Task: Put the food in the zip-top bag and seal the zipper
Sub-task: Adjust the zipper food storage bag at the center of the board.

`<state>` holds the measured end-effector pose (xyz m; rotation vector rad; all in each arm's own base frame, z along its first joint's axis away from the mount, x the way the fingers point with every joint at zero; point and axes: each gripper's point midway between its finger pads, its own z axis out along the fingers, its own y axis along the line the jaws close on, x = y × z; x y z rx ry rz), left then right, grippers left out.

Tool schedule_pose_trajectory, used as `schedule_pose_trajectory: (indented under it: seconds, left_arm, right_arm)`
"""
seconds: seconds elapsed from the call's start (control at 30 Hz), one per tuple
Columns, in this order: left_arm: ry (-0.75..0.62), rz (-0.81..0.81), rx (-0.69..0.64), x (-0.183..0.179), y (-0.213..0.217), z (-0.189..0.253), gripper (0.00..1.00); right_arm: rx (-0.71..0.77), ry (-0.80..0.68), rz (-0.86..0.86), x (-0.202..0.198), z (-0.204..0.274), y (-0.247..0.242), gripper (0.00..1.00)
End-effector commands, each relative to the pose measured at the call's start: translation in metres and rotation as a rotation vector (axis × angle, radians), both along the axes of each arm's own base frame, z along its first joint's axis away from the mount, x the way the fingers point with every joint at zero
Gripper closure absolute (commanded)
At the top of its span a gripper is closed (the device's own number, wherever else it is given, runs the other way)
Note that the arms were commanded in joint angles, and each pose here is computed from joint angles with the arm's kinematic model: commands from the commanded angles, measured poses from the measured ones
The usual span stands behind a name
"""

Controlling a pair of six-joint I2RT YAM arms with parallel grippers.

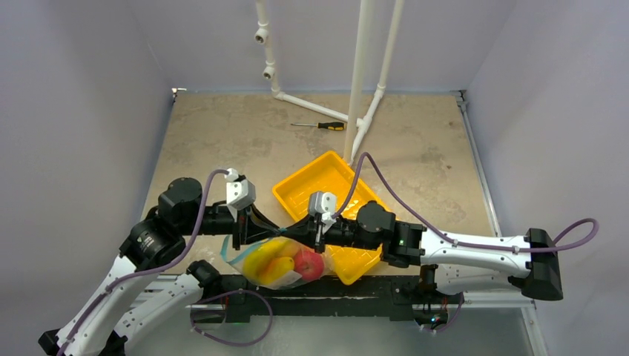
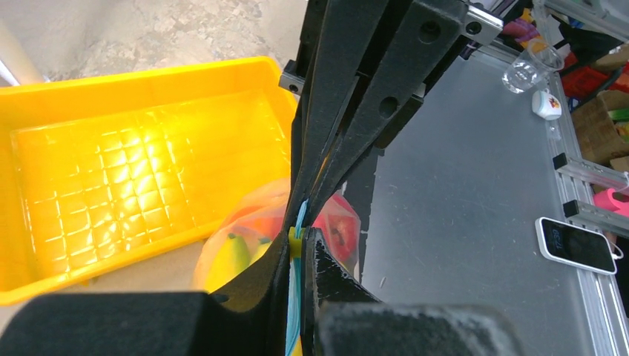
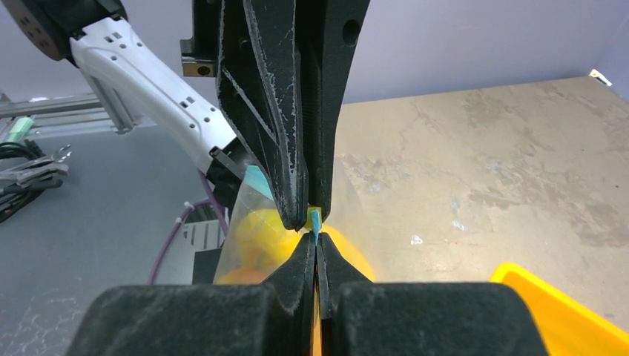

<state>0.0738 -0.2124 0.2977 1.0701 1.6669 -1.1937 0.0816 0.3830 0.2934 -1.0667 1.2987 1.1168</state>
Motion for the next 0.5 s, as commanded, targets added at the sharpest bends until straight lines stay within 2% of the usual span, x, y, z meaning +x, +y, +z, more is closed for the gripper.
schedule_pose_trajectory:
  seconds: [0.0, 0.17, 0.33, 0.4, 0.47]
  left_arm:
    - [0.099, 0.034, 0.070, 0.003, 0.001, -0.024, 1.00]
    - [0.102, 0.055, 0.084, 0.008, 0.001, -0.026, 1.00]
    - [0.089, 0.044, 0.075, 0.007, 0.000, -0.021, 1.00]
    - [0.085, 0.029, 0.065, 0.006, -0.001, -0.019, 1.00]
    - [0.084, 0.017, 0.060, 0.004, -0.002, -0.018, 1.00]
  right_arm:
    - [0.147, -0.024, -0.090, 0.015, 0.042, -0.007, 1.00]
    - [0.133, -0.041, -0.065, 0.011, 0.041, -0.009, 1.00]
    - [0.103, -0.098, 0.048, -0.009, 0.041, -0.012, 0.99]
    - [0.094, -0.111, 0.057, -0.011, 0.042, -0.014, 0.80]
    - [0.094, -0.127, 0.050, -0.010, 0.044, -0.017, 0.70]
